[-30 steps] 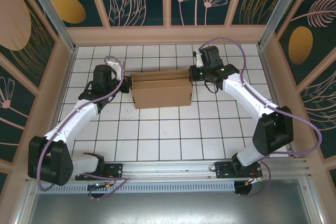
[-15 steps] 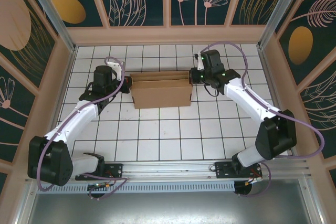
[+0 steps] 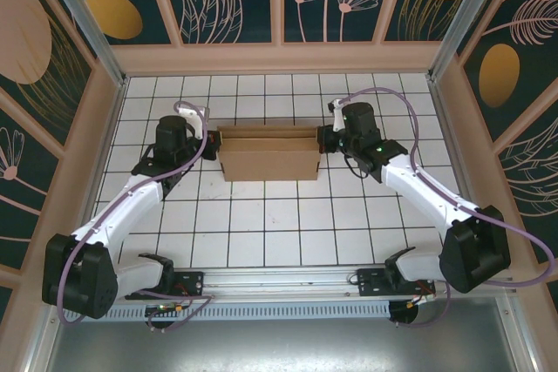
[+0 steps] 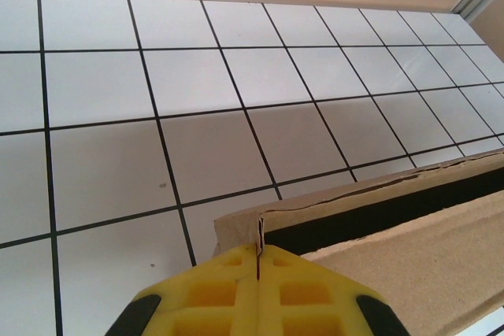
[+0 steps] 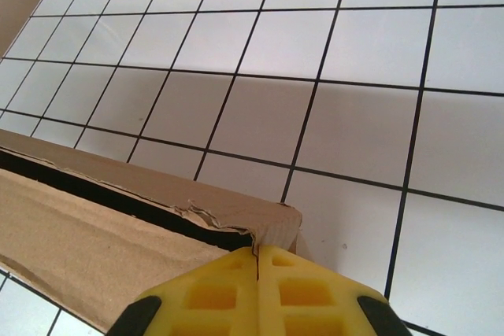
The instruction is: Fold the paper box
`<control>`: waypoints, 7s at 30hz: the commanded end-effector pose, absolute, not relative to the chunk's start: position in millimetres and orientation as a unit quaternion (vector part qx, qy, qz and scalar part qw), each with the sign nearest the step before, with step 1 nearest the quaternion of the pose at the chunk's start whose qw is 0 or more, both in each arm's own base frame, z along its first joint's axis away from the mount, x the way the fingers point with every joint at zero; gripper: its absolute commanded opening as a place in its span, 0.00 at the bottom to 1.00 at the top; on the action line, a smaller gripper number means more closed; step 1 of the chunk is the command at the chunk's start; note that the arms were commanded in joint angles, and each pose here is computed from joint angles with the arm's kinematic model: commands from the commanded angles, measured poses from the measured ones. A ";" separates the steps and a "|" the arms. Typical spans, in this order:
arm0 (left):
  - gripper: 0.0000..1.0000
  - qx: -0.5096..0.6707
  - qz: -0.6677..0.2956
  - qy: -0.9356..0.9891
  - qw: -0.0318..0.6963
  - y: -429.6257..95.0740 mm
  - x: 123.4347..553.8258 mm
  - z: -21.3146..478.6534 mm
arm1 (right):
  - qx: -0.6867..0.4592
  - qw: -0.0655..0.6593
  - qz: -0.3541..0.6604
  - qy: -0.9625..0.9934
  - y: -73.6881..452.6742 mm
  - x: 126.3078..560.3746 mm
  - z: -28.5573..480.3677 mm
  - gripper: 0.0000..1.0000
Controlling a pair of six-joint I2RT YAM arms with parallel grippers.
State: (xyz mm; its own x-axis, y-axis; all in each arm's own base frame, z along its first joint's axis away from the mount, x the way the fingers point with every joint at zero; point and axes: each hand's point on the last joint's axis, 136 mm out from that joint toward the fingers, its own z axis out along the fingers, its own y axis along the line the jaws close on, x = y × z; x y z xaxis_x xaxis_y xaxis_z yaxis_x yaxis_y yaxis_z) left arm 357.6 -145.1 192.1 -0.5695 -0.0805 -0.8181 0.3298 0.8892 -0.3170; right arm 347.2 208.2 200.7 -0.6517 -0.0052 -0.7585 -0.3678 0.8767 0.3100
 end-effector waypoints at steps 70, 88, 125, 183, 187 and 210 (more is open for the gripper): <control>0.00 0.179 -0.201 0.874 0.404 -167.9 318.0 158.1 | -0.704 0.388 -0.002 0.595 334.6 327.8 219.5 0.99; 0.00 0.190 -0.209 0.870 0.404 -171.3 316.2 161.7 | -0.716 0.330 0.014 0.615 355.8 345.2 170.1 0.97; 0.00 0.147 -0.202 0.887 0.387 -164.0 312.7 141.4 | -0.548 0.519 0.179 0.631 332.0 317.7 315.0 0.96; 0.00 0.235 -0.127 0.872 0.411 -174.5 304.8 139.7 | -0.240 0.480 0.328 0.777 151.5 331.1 231.0 0.35; 0.00 0.236 -0.123 0.873 0.409 -173.9 304.9 137.7 | -0.168 0.470 0.342 0.796 147.6 352.7 243.8 0.50; 0.00 0.222 -0.113 0.884 0.395 -171.3 308.8 129.9 | -0.124 0.360 0.322 0.867 181.2 327.5 166.2 0.17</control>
